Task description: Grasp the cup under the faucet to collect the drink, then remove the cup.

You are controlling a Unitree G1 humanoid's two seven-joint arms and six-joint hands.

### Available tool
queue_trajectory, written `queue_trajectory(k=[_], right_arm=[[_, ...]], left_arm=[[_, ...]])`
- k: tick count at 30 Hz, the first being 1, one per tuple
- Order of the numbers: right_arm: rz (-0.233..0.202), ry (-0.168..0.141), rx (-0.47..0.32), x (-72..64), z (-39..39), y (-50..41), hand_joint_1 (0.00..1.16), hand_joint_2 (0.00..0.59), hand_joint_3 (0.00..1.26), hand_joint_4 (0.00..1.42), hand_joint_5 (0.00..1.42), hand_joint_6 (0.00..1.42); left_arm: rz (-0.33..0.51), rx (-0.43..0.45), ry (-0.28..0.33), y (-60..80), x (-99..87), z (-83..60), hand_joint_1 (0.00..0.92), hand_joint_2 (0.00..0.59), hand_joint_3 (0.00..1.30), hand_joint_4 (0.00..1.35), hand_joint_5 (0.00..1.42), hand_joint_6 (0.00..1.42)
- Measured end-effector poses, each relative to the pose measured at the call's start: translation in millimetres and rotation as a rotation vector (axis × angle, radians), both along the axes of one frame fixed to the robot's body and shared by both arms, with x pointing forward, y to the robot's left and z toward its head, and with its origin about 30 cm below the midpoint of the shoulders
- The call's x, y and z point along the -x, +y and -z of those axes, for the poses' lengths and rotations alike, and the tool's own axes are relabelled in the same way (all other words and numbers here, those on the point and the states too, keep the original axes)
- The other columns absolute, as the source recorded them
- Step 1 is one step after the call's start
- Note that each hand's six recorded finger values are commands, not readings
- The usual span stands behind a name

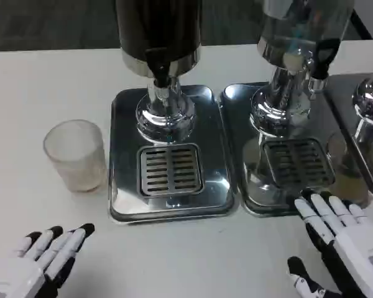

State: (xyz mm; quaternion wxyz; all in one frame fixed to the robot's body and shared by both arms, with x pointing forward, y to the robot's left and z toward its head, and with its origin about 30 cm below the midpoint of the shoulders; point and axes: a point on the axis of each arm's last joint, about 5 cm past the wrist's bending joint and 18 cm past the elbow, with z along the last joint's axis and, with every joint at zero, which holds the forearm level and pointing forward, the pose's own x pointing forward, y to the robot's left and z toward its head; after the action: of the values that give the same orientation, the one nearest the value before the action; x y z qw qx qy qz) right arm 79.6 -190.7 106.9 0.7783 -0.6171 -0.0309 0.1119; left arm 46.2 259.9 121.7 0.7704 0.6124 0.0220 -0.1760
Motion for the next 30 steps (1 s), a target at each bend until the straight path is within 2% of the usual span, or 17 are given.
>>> queue_trajectory(k=[8, 19, 23, 30], right_arm=[[-0.012, -0.047, -0.042, -0.1, -1.1, -1.8, 0.4, 0.472, 0.11, 0.02, 0.01, 0.05], [-0.001, -0.046, -0.051, 0.8, 0.1, -3.3, 0.4, 0.464, 0.11, 0.02, 0.01, 0.05], [0.003, -0.049, -0.06, 0.3, 0.2, -1.7, 0.39, 0.463, 0.11, 0.02, 0.01, 0.05], [0.0, -0.068, -0.085, -2.7, -0.2, 6.1, 0.39, 0.461, 0.13, 0.04, 0.03, 0.08]], left_arm=[[-0.008, 0.003, -0.002, 0.3, -0.5, -0.1, 0.0, 0.04, 0.0, 0.0, 0.0, 0.0], [-0.015, 0.018, -0.009, 1.3, -0.8, 0.3, 0.0, 0.039, 0.0, 0.0, 0.0, 0.0], [-0.025, 0.072, -0.045, 4.7, 0.3, 1.9, 0.0, 0.038, 0.0, 0.0, 0.0, 0.0], [-0.07, 0.221, -0.16, 20.1, -7.2, 9.0, 0.0, 0.032, 0.0, 0.0, 0.0, 0.0]])
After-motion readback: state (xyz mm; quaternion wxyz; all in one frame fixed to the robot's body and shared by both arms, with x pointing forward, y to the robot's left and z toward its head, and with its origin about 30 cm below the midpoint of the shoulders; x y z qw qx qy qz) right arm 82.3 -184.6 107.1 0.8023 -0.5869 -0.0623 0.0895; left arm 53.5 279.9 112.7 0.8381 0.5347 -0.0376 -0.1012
